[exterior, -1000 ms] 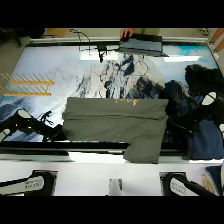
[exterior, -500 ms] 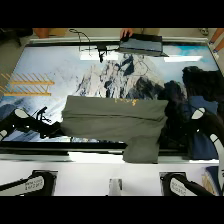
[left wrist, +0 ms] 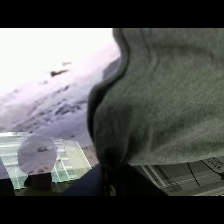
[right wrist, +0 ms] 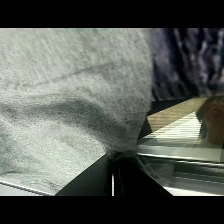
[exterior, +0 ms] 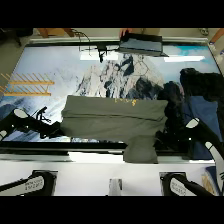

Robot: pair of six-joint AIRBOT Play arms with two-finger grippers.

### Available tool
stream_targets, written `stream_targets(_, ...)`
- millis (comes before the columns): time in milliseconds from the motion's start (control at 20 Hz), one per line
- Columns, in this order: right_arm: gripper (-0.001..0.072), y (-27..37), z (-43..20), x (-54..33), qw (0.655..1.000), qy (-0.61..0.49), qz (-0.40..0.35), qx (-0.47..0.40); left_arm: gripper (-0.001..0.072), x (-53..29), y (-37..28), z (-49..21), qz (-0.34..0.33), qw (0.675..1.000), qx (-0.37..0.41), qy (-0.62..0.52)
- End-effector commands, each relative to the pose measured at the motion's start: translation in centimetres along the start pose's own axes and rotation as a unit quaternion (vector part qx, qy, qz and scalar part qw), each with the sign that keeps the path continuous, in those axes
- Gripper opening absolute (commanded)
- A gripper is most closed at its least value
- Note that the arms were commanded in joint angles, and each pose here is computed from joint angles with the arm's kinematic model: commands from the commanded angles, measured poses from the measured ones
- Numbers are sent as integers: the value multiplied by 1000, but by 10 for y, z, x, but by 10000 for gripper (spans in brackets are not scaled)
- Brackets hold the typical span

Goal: Fold the shirts.

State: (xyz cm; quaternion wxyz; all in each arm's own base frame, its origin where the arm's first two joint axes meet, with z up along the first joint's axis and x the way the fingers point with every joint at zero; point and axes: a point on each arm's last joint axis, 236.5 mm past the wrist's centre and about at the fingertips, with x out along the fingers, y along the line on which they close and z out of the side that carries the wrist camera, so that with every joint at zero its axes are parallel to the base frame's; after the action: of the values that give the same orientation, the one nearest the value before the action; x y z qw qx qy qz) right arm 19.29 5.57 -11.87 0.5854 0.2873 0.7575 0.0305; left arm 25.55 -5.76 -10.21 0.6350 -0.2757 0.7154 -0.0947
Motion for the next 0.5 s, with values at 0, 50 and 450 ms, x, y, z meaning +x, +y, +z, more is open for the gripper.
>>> stream_targets(0, 19, 8, 9, -4, 1000, -17, 13, -18, 39, -1, -4, -2, -7, 1000, 3, 5)
stream_targets(50, 19, 18, 15, -15, 999, -21, 23, -32, 38, -3, -11, -2, -18, 1000, 16, 3)
stream_targets(450, 18, 142, 141, -167, 950, -268, 118, -113, 33, -97, -79, 104, -52, 983, 51, -166)
